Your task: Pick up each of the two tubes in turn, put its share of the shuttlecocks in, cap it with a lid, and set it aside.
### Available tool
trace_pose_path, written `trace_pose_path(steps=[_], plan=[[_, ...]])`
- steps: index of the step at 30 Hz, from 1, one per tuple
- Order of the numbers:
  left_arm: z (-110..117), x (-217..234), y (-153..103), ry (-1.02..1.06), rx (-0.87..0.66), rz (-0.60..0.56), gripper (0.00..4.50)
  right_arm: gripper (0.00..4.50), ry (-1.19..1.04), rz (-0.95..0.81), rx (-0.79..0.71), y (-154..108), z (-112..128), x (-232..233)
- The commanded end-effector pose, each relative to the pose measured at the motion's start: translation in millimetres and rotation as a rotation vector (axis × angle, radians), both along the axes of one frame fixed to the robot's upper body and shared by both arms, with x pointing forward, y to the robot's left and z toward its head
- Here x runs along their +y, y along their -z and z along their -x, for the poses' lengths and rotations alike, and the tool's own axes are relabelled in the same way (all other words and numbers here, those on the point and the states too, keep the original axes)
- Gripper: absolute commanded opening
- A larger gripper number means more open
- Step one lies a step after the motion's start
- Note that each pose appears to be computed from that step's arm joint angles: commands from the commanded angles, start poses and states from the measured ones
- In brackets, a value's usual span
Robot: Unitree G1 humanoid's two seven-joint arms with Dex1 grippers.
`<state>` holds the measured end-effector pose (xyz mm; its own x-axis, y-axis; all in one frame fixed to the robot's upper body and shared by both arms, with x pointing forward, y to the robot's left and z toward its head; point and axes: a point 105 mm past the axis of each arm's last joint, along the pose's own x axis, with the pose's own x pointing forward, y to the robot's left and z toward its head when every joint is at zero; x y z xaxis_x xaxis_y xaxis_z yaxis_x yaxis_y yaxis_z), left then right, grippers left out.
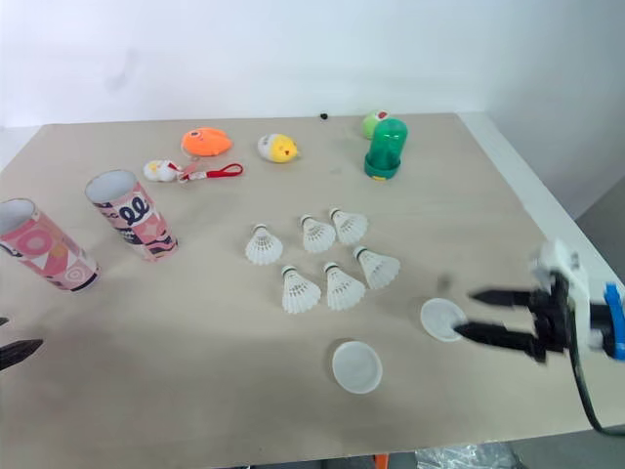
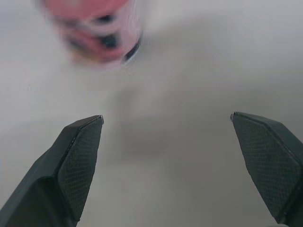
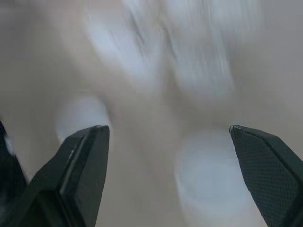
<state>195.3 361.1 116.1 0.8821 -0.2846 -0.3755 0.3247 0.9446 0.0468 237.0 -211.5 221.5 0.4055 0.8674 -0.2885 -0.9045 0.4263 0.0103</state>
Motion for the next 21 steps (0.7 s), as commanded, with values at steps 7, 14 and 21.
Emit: trace_pose_path(steps=[7, 14, 21], plan=[[-34.4, -21.4, 7.4, -0.173, -0.318, 0.025, 4.50, 4.35, -0.312, -0.180, -0.313, -19.4, -27.5, 146.8], [-66.7, -31.9, 17.3, -0.255, -0.375, 0.057, 4.50, 4.35, -0.422, -0.195, -0.329, -7.2, -36.2, 193.1], [-85.2, -15.7, 24.0, -0.392, -0.379, 0.024, 4.50, 4.35, -0.429, -0.207, -0.367, -10.3, -44.9, 212.0]])
